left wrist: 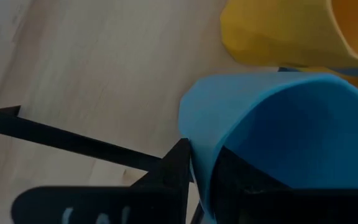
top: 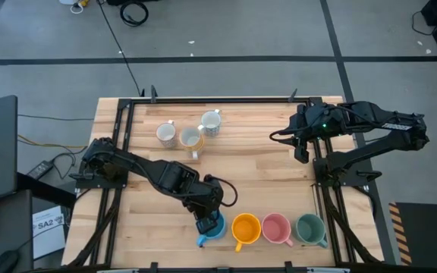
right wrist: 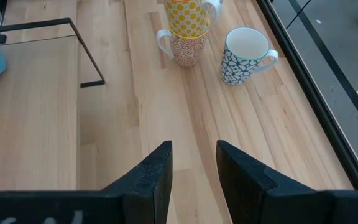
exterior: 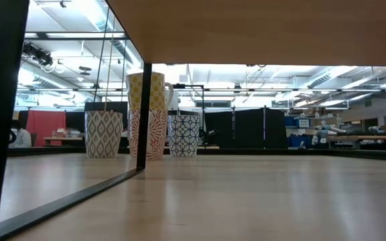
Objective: Place coffee mugs
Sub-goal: Put the blue mug on the shelf
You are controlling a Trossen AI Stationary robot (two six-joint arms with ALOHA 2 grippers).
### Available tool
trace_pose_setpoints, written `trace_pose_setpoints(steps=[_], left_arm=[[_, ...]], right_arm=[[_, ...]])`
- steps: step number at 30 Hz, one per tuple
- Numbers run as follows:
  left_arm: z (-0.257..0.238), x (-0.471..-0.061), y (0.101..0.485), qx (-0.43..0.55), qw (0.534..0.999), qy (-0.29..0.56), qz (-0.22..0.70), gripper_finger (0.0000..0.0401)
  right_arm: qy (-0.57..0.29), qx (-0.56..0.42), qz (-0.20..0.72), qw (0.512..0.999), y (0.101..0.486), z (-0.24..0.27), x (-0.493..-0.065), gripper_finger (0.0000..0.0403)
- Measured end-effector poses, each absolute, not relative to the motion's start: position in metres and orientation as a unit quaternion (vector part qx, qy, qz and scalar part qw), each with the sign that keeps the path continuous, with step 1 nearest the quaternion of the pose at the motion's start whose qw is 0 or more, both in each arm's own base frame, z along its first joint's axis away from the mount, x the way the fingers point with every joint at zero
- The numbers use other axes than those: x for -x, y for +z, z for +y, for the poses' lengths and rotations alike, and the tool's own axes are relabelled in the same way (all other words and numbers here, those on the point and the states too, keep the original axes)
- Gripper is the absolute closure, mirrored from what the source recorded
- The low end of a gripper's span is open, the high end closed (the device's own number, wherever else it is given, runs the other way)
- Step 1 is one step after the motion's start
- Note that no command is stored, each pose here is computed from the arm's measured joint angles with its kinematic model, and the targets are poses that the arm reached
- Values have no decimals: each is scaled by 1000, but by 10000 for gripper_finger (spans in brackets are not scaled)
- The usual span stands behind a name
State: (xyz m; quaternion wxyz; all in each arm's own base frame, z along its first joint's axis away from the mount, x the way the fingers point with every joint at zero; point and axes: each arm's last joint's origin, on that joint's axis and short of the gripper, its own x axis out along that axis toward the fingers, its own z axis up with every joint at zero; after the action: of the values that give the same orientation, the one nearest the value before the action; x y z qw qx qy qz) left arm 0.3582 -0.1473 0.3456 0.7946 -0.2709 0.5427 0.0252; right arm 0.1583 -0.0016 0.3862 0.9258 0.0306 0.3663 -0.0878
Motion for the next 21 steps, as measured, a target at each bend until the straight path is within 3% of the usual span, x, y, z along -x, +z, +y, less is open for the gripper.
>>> trace_pose_setpoints(steps=[5, 15, 21], left_arm=[[-148, -359, 346, 273, 795, 23, 542, 338], [-148, -360, 347, 275, 798, 19, 535, 269], [-148, -360, 347, 280, 795, 17, 538, 246]], right_arm=[[-88, -31, 367, 926, 386, -2, -158, 272], [-88, -31, 367, 926, 386, -2, -158, 273], [-88, -31, 367, 926, 386, -2, -158, 272]])
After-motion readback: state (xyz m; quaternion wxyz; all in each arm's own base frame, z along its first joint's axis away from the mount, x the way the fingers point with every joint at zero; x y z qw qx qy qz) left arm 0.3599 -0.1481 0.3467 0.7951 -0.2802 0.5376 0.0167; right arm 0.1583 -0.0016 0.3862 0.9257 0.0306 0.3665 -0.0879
